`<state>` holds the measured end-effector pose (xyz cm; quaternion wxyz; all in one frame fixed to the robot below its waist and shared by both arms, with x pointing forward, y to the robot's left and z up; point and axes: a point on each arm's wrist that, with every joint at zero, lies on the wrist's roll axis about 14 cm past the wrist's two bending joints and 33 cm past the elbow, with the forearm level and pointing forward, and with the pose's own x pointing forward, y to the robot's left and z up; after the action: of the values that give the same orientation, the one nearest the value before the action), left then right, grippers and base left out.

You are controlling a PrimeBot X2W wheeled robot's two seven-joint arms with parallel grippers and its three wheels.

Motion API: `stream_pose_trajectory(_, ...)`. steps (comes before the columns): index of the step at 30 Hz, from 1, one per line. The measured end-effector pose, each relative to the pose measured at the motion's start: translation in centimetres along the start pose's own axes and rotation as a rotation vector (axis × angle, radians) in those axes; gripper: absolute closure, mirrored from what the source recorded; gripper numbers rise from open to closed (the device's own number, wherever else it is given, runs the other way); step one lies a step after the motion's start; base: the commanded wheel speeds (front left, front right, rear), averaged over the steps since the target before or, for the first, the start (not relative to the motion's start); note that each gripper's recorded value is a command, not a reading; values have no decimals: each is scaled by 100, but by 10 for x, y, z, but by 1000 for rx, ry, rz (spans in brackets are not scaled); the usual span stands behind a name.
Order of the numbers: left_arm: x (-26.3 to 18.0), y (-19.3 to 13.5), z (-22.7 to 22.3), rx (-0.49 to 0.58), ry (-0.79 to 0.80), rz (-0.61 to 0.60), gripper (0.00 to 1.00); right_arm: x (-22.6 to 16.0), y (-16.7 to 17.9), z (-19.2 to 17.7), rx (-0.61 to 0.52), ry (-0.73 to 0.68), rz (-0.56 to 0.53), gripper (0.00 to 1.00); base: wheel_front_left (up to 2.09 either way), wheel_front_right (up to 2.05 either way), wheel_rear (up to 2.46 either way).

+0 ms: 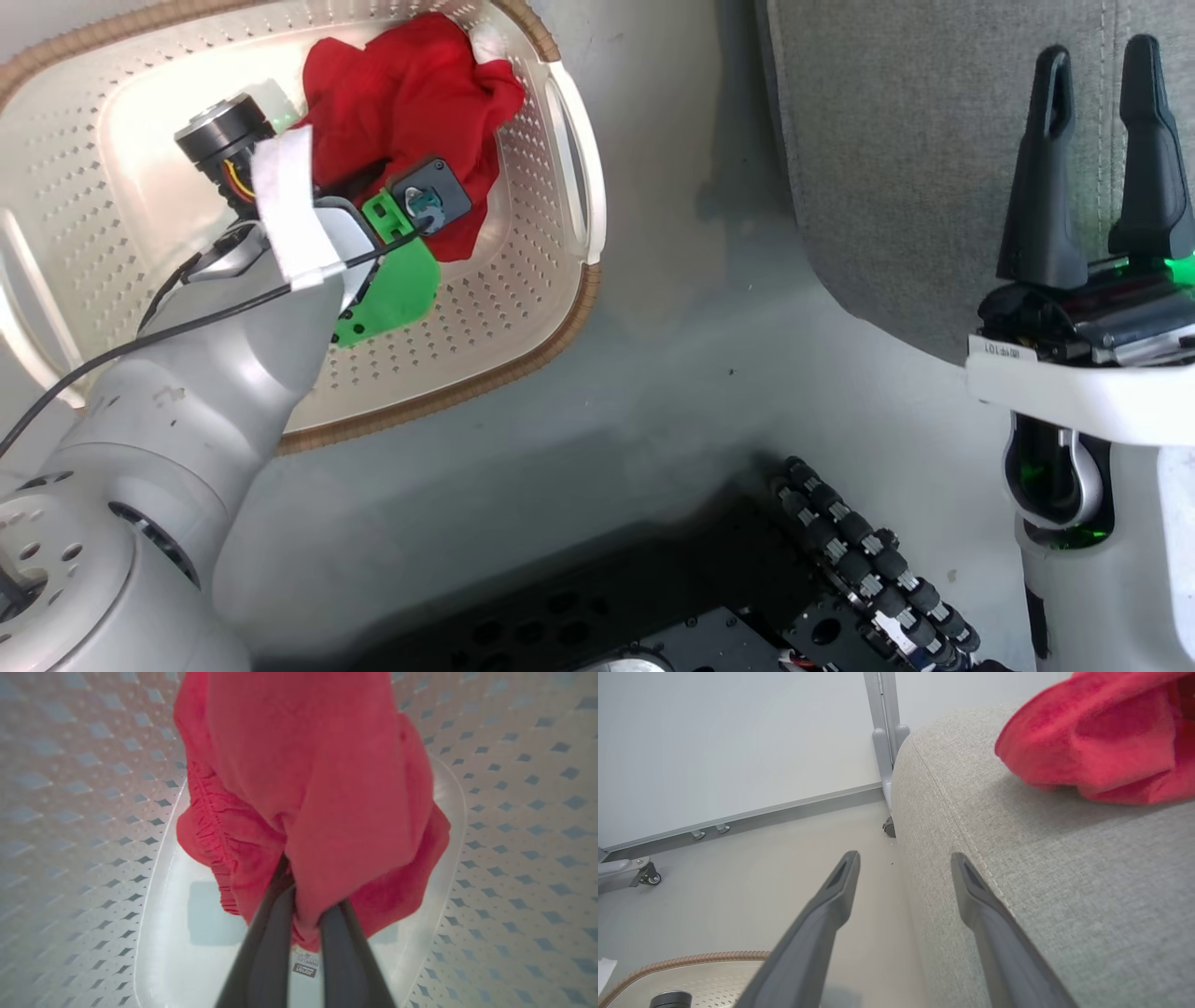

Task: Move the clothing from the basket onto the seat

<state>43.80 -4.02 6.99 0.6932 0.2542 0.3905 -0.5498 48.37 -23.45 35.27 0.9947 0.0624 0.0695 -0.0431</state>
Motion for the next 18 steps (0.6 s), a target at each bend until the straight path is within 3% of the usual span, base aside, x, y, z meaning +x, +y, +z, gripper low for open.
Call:
stream_pose_trajectory(5,-15,15,6,-23,-38,51,100,10,5,16,-7,-48,20,0,0,0,0)
stream_pose_trajectory(18,-85,-9,29,-137,-127,138,100,-5,14,62,-2,-114,59,0,0,0,0)
